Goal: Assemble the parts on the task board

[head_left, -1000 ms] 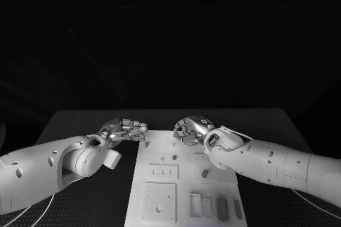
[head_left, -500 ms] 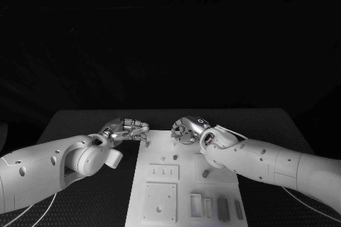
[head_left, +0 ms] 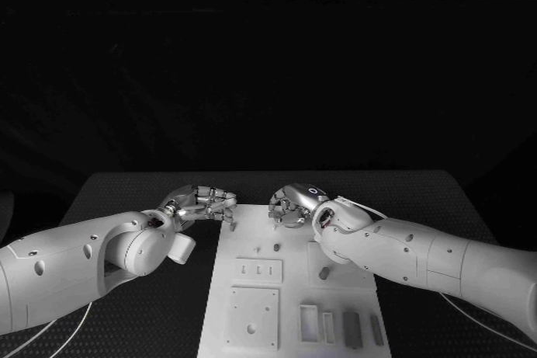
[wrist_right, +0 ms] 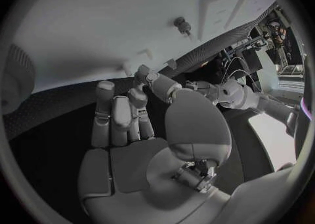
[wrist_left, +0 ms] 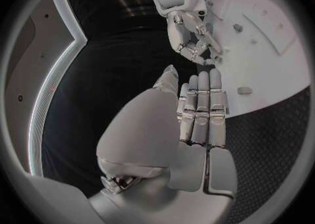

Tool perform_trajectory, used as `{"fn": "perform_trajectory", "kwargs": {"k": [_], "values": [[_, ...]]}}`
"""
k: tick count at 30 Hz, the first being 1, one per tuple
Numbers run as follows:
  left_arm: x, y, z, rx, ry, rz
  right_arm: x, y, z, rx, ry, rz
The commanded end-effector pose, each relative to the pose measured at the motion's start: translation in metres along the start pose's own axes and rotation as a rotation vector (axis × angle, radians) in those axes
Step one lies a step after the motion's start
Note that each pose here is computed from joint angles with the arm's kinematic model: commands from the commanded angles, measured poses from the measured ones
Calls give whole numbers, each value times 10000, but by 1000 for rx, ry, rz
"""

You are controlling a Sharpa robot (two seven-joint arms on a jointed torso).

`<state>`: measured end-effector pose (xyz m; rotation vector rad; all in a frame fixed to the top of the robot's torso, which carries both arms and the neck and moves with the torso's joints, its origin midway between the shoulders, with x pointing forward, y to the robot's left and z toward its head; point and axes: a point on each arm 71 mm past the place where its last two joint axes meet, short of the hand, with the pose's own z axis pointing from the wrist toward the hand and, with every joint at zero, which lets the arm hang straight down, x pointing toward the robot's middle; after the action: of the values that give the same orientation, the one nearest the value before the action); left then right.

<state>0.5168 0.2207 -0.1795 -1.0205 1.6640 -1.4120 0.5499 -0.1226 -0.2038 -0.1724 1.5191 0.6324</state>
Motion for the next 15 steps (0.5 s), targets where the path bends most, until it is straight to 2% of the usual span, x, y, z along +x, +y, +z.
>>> {"fn": "perform_trajectory", "kwargs": {"k": [1, 15], "values": [[28, -14, 5, 9, 19, -1, 23, 5, 10, 0, 25, -3], [24, -13, 4, 8, 19, -1, 4, -87, 13, 28, 14, -19]]}}
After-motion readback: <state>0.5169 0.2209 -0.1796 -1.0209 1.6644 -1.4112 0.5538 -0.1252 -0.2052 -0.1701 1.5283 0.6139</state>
